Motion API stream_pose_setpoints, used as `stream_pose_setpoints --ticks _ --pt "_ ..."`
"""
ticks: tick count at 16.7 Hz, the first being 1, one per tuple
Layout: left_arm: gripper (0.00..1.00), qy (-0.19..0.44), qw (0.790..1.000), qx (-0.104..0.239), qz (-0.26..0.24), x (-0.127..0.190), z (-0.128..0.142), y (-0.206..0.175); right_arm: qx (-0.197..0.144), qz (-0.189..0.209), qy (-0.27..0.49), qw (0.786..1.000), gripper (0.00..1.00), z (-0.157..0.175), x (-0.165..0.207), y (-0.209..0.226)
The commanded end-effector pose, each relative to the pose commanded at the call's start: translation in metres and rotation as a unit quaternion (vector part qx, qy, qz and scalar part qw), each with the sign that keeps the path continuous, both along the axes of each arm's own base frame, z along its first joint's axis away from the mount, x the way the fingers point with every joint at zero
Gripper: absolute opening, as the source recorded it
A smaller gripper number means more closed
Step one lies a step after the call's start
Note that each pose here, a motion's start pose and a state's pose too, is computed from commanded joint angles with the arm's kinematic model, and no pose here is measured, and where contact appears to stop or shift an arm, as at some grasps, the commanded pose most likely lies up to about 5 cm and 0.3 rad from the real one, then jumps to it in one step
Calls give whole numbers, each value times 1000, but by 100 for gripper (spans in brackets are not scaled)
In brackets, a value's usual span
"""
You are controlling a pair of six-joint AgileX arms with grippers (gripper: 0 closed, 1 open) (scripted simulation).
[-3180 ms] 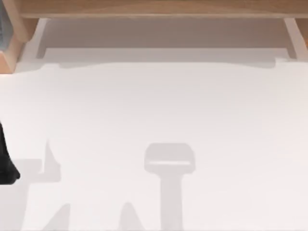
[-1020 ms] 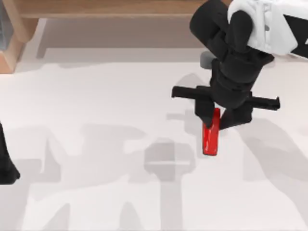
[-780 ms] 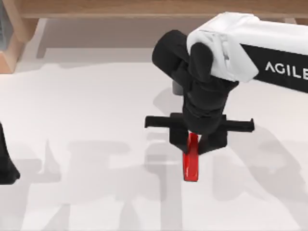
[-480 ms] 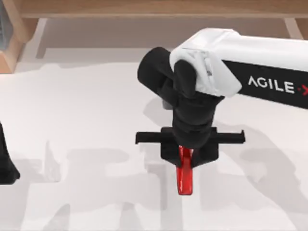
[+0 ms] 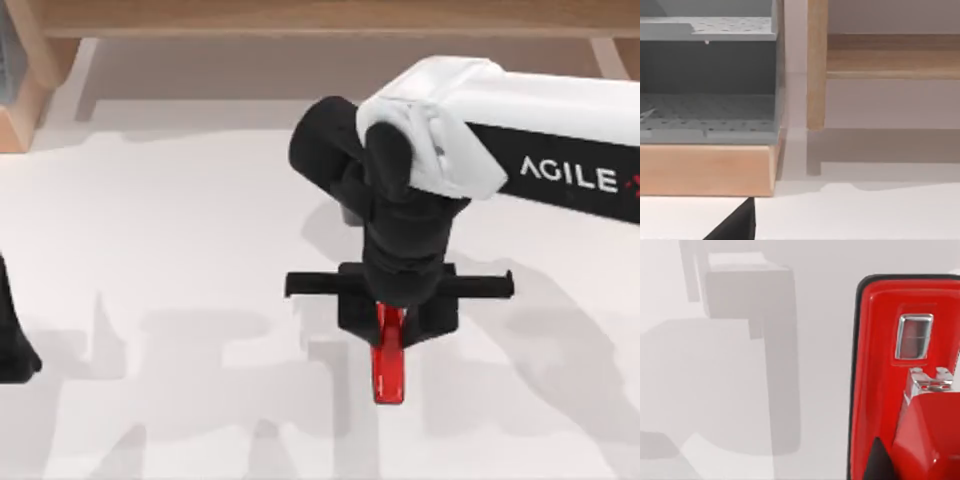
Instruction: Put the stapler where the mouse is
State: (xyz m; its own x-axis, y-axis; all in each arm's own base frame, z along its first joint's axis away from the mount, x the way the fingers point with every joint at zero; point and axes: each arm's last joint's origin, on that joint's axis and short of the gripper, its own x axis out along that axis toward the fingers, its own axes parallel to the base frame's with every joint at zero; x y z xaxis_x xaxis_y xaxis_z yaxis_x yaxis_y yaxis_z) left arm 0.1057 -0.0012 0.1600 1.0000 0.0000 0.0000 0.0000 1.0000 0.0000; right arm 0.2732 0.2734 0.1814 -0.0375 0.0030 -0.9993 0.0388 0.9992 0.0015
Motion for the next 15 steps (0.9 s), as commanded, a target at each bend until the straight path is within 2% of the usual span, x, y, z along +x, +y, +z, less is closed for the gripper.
stream_pose_setpoints --ticks 9,15 --pt "100 0 1000 0 0 0 0 0 -13 -57 -20 998 0 25 1 -27" --pt "100 0 1000 0 0 0 0 0 1 -62 -37 997 0 37 4 -29"
